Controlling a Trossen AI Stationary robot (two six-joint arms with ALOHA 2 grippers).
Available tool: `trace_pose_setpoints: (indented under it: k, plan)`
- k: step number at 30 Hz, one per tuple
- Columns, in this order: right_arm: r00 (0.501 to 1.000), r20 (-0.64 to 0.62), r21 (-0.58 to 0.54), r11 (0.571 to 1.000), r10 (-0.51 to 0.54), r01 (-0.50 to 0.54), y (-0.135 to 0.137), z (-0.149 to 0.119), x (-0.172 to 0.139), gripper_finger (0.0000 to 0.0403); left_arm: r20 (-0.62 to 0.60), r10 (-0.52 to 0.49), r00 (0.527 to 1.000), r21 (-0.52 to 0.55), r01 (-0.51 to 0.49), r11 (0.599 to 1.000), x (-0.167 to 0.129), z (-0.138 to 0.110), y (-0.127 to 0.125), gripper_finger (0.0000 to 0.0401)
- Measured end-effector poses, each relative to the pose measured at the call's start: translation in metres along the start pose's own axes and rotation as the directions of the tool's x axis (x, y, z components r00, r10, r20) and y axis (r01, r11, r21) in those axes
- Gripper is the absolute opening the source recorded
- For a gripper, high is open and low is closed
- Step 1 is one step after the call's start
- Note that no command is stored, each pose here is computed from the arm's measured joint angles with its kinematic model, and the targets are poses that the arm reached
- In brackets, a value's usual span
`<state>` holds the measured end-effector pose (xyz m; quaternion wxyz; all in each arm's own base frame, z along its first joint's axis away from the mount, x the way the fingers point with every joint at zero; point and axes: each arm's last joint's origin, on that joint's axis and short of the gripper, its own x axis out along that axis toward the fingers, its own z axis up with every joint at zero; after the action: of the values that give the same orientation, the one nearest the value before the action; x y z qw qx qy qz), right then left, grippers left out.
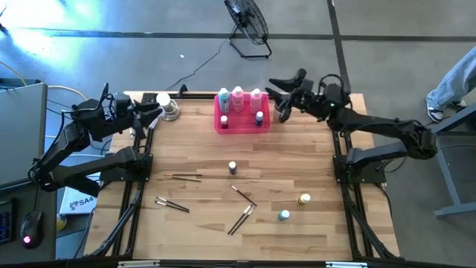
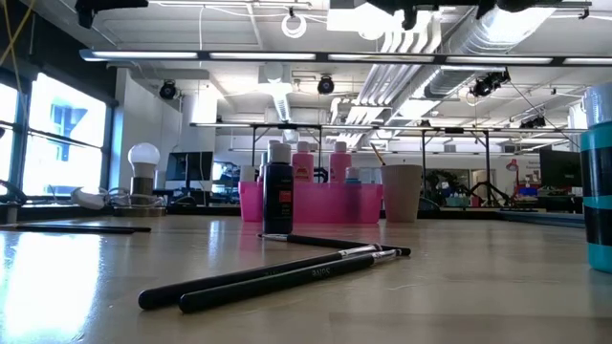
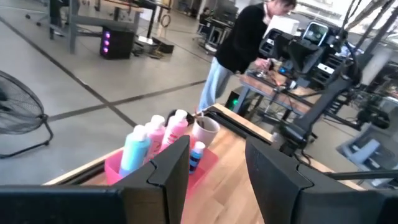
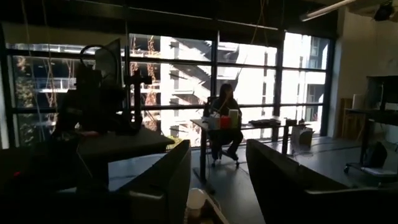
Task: Pick & Place Paint Supplies
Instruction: Put the small purple paint bottle into the pink bin
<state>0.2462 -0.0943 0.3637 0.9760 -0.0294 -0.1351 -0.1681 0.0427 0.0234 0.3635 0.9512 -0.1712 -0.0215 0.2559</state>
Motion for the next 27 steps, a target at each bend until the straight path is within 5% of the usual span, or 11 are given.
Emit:
trace_pose_setpoints:
  k: [7, 14, 27]
  plan:
    - [0.969, -0.207, 0.019, 0.991, 0.135, -0.134, 0.034, -0.013, 0.039, 0.0148, -0.014, -0.037, 0.999, -0.001, 0.037, 0.999, 0.0, 0.0, -0.001, 0.0152]
    - [0.885, -0.393, 0.016, 0.964, 0.25, -0.265, 0.074, -0.022, 0.065, 0.0148, -0.036, -0.072, 0.997, -0.002, 0.071, 0.997, 0.0, -0.002, -0.002, 0.0152]
    - [0.725, -0.601, 0.082, 0.928, 0.337, -0.363, 0.125, -0.065, 0.064, 0.015, -0.12, -0.039, 0.992, -0.002, 0.039, 0.999, 0.0, -0.01, 0.001, 0.0152]
